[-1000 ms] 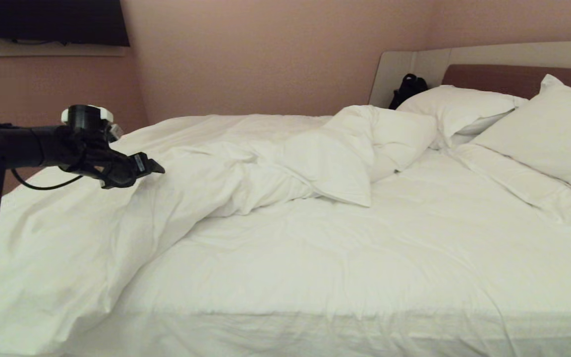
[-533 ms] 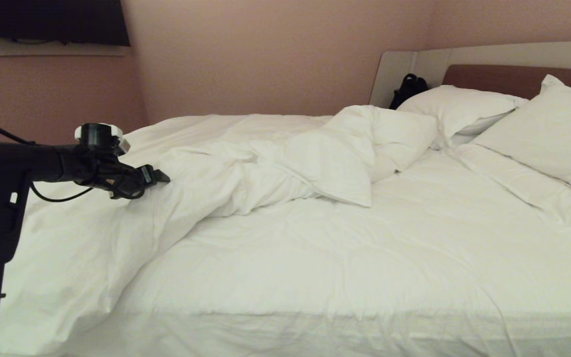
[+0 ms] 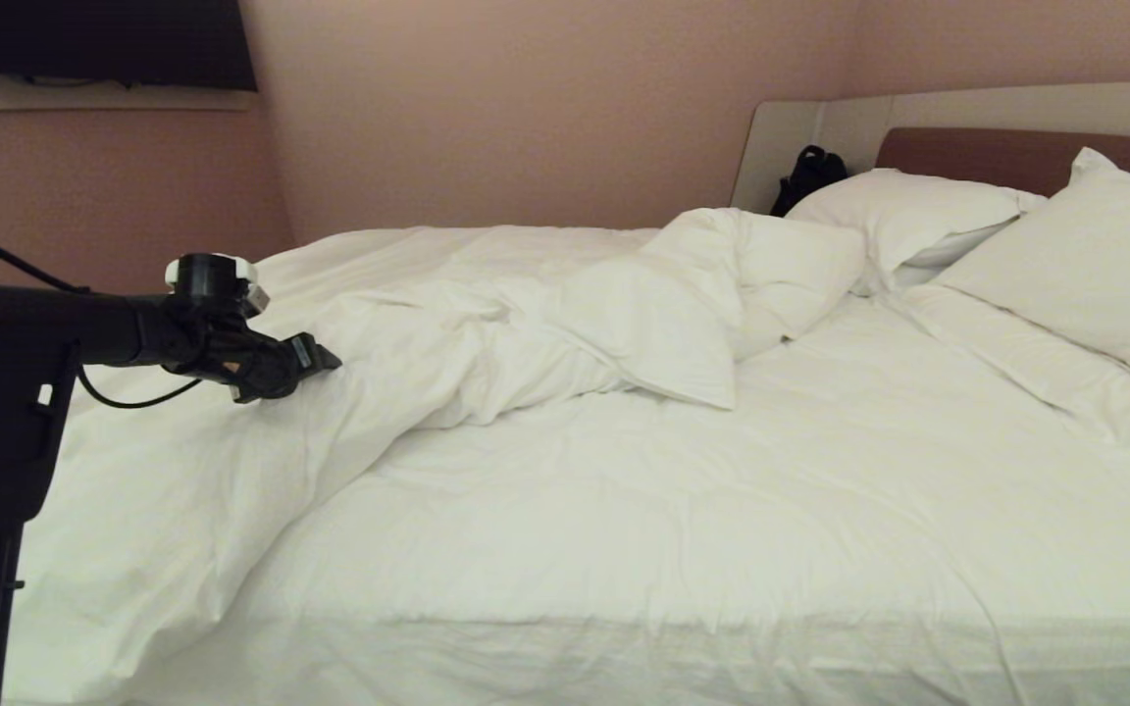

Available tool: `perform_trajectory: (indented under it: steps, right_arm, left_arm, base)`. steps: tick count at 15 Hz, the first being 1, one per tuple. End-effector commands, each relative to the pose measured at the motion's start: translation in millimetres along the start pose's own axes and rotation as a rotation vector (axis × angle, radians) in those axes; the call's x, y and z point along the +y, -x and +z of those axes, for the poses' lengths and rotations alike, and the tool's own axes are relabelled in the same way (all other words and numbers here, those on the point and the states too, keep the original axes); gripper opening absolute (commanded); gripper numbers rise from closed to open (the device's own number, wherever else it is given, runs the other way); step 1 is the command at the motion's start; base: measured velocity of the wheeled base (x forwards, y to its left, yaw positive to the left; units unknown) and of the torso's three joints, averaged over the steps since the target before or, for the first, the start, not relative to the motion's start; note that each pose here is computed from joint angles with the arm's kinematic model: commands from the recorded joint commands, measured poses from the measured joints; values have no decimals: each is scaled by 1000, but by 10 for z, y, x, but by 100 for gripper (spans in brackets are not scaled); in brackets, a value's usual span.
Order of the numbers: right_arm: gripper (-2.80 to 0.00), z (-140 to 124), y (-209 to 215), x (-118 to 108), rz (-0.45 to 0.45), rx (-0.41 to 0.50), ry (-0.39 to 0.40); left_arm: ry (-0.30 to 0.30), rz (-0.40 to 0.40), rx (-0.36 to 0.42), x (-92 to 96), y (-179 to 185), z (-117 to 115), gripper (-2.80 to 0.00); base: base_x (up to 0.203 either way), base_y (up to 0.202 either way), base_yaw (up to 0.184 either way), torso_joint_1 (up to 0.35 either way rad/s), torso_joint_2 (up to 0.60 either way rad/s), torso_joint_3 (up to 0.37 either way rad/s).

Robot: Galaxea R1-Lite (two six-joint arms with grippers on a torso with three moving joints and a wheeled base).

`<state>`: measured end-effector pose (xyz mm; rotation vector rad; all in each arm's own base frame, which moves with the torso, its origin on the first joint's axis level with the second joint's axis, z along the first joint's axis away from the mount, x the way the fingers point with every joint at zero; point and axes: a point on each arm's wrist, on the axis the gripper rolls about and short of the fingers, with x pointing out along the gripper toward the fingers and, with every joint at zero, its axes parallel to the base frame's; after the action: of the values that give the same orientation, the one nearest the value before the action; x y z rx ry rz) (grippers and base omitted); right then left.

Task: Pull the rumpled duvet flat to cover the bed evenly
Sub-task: Flatten the corners of the folded blanket

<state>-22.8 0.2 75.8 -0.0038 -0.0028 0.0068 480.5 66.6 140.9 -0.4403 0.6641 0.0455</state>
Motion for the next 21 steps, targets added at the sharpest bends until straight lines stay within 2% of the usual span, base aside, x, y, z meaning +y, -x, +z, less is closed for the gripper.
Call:
perform_trajectory:
  steps: [1, 5, 7, 10, 13, 16, 21]
  right_arm:
    - [-280, 0, 0, 0, 1, 0, 1]
    - [-280, 0, 0, 0, 0, 0, 1]
    - [-280, 0, 0, 0, 0, 0, 1]
    - [-280, 0, 0, 0, 1, 0, 1]
    - [-280, 0, 0, 0, -1, 0, 1]
    - [-280, 0, 0, 0, 1, 0, 1]
    - [-280, 0, 0, 0, -1, 0, 1]
  left_arm:
    - [7, -9, -8, -24, 66, 37, -280]
    - [26, -39, -26, -105, 212, 102, -280]
    - [51, -106, -27, -190, 406, 170, -280]
    - [69, -218, 11, -318, 766, 228, -280]
    - [69, -242, 40, -401, 998, 195, -280]
    - [35, -294, 69, -572, 1311, 88, -280]
    - [-74, -390, 159, -912, 1768, -316, -280]
  base:
    - [0, 0, 0, 0, 0, 0]
    - [0, 0, 0, 0, 0, 0]
    - [0, 0, 0, 0, 0, 0]
    - [0, 0, 0, 0, 0, 0]
    - [0, 0, 0, 0, 0, 0]
    - [0, 0, 0, 0, 0, 0]
    - [0, 0, 0, 0, 0, 0]
